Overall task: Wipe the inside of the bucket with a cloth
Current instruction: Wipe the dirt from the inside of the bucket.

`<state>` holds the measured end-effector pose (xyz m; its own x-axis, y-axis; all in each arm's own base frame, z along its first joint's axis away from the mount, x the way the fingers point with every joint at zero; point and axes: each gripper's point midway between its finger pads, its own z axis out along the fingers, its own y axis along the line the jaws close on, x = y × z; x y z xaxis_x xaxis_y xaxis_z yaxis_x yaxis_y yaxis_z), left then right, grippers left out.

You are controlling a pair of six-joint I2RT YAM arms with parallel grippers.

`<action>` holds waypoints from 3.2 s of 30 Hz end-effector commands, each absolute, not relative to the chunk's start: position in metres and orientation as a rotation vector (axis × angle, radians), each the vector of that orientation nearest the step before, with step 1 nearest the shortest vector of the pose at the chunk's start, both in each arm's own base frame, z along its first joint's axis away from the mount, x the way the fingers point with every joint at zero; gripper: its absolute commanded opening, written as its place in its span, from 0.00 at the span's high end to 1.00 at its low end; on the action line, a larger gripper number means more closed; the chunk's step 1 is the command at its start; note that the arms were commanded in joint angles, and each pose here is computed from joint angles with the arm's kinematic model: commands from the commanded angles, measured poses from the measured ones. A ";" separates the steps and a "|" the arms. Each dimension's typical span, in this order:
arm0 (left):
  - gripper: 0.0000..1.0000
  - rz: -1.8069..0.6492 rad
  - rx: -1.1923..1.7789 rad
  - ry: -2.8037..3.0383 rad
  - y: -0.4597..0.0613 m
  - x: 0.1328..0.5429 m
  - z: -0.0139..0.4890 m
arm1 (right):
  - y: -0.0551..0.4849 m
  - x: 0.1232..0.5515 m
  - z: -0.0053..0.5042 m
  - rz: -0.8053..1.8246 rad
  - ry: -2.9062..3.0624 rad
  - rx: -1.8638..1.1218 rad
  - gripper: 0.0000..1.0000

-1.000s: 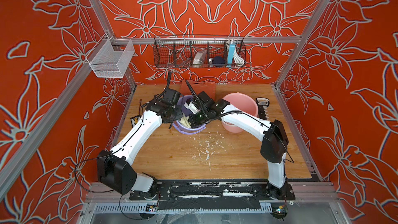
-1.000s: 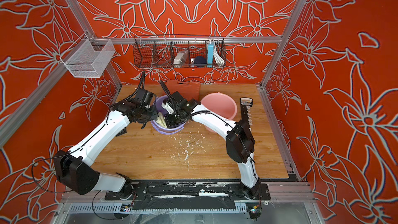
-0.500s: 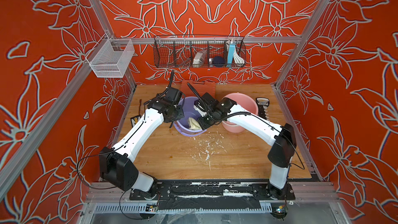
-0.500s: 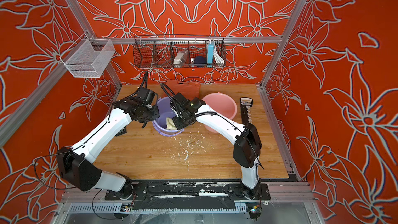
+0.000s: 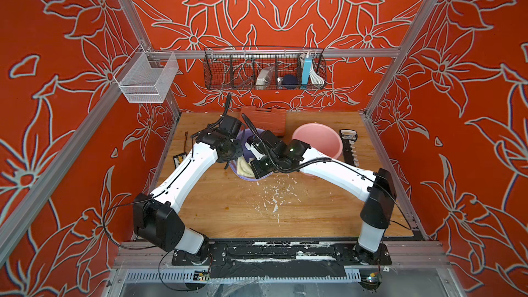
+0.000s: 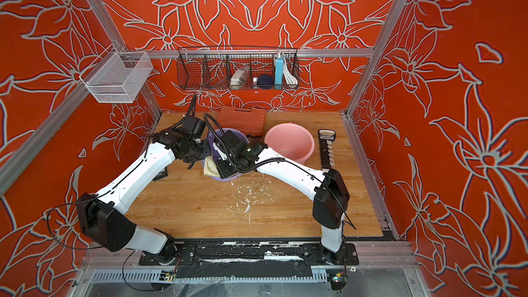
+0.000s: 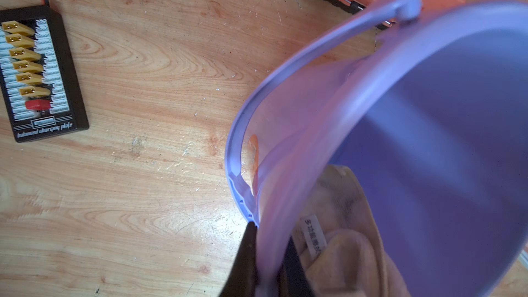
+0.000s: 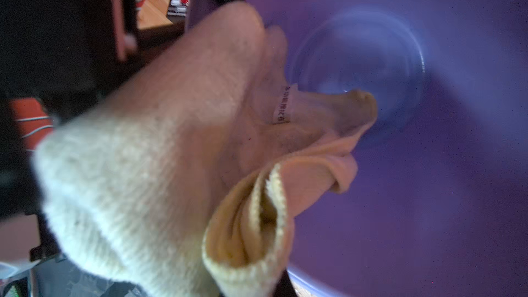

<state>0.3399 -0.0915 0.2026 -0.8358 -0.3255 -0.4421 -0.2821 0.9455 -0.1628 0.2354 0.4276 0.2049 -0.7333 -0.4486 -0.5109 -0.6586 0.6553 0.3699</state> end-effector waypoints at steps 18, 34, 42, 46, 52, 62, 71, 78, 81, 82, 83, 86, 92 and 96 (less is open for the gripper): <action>1.00 -0.186 -0.520 2.554 -0.096 0.367 0.216 | 0.350 0.210 0.147 0.444 2.594 -0.792 1.00; 1.00 -0.182 -0.489 2.576 -0.091 0.357 0.214 | 0.280 0.275 0.198 0.166 2.549 -0.527 1.00; 1.00 -0.203 -0.504 2.575 -0.086 0.356 0.217 | 0.234 0.273 0.277 0.136 2.346 -0.438 1.00; 1.00 -0.224 -0.501 2.572 -0.089 0.356 0.218 | 0.246 0.272 0.324 0.296 2.199 -0.439 1.00; 1.00 -0.272 -0.489 2.576 -0.095 0.354 0.216 | 0.296 0.284 0.340 0.493 2.131 -0.496 1.00; 1.00 -0.381 -0.420 2.621 -0.111 0.342 0.218 | 0.362 0.353 0.308 0.474 2.177 -0.578 1.00; 1.00 -0.473 -0.383 2.632 -0.120 0.330 0.222 | 0.390 0.402 0.263 0.396 2.293 -0.648 1.00; 1.00 -0.424 -0.409 2.630 -0.112 0.324 0.220 | 0.372 0.422 0.255 0.220 2.306 -0.636 1.00; 1.00 -0.363 -0.444 2.613 -0.103 0.326 0.222 | 0.355 0.423 0.257 0.138 2.307 -0.634 1.00; 1.00 -0.344 -0.456 2.603 -0.100 0.328 0.223 | 0.347 0.422 0.257 0.105 2.310 -0.632 1.00; 1.00 -0.332 -0.463 2.593 -0.098 0.330 0.225 | 0.341 0.421 0.256 0.078 2.316 -0.637 1.00; 1.00 -0.323 -0.481 2.561 -0.096 0.337 0.230 | 0.324 0.413 0.248 0.016 2.356 -0.659 1.00; 1.00 -0.335 -0.512 2.520 -0.098 0.352 0.236 | 0.306 0.372 0.215 0.040 2.484 -0.748 1.00; 1.00 -0.330 -0.517 2.519 -0.099 0.358 0.236 | 0.302 0.335 0.196 0.151 2.581 -0.782 1.00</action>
